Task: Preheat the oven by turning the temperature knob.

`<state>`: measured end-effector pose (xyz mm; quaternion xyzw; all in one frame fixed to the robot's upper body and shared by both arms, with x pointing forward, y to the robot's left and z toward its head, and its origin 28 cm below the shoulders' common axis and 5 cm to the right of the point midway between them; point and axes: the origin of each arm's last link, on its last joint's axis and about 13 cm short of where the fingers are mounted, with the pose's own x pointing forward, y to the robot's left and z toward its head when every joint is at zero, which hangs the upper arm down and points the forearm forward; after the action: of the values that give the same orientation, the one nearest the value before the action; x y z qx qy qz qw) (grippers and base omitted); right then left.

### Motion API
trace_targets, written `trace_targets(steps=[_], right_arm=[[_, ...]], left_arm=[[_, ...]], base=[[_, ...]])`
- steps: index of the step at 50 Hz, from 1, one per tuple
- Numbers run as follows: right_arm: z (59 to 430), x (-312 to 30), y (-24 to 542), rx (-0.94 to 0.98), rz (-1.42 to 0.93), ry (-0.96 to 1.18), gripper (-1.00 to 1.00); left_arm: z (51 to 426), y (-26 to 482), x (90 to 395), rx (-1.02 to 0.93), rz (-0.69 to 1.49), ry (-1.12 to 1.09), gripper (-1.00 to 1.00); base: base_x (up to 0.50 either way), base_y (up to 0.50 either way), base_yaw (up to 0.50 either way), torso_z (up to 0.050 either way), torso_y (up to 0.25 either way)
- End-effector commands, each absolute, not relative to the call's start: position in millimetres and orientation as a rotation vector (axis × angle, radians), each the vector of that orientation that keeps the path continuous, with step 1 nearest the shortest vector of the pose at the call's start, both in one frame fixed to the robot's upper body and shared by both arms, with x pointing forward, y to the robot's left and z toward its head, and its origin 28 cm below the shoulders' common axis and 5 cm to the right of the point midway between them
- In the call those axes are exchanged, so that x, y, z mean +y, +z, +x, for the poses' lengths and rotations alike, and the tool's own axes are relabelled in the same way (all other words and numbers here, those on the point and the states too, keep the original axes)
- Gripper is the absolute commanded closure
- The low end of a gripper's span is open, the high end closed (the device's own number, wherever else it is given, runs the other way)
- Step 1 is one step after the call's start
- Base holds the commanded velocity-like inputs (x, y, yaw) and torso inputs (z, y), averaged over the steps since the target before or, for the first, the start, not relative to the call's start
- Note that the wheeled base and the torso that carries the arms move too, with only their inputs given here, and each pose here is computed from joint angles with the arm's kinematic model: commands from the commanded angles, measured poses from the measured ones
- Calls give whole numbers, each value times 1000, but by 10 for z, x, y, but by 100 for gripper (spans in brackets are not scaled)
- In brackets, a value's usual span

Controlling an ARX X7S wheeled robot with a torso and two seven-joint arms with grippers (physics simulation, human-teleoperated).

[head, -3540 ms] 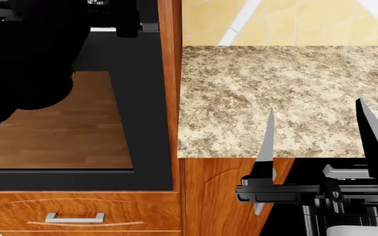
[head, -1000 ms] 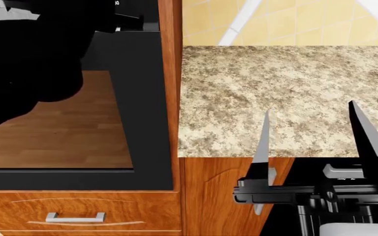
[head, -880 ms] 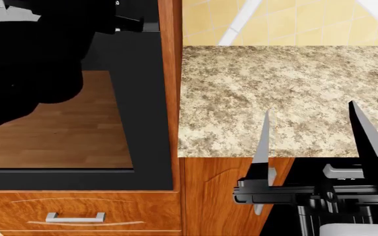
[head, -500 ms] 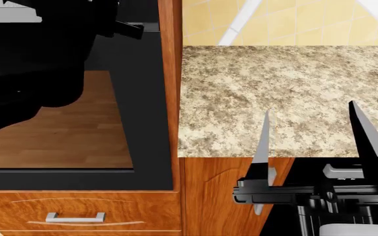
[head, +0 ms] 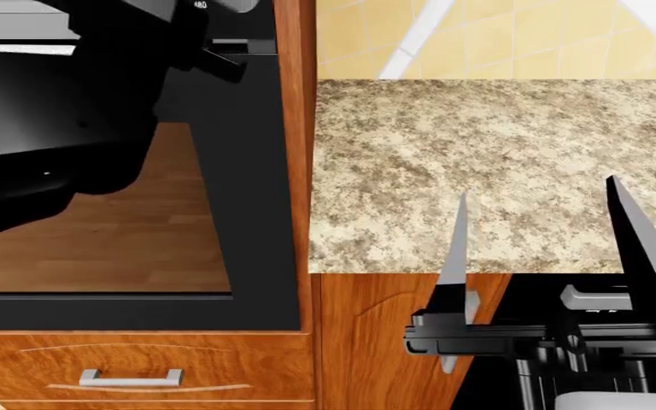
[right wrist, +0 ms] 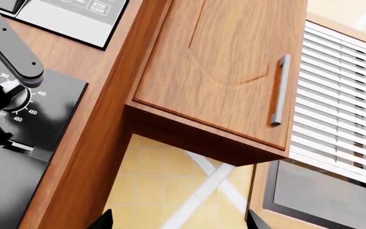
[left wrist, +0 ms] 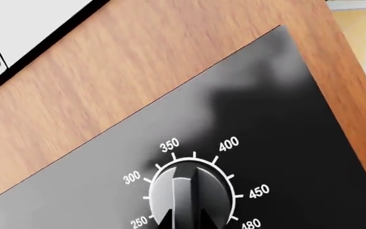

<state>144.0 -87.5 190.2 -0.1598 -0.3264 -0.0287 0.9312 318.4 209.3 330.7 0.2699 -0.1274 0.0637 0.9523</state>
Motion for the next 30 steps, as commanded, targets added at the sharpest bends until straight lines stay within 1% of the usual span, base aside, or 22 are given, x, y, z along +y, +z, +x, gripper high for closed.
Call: trace_targets(steps=[1, 7, 30], right_arm=[[1436, -874, 1901, -669, -327, -59, -100], [1436, -873, 1899, -667, -328, -57, -100], [1438, -864, 1906, -674, -325, -57, -100]], left_arm=[[3184, 3286, 2127, -269, 629, 148, 100], [3188, 3315, 2161, -294, 705, 171, 100], [3219, 3328, 2208, -345, 881, 210, 100]], base=[[0, 0, 0, 0, 0], [0, 0, 0, 0, 0], [0, 0, 0, 0, 1]])
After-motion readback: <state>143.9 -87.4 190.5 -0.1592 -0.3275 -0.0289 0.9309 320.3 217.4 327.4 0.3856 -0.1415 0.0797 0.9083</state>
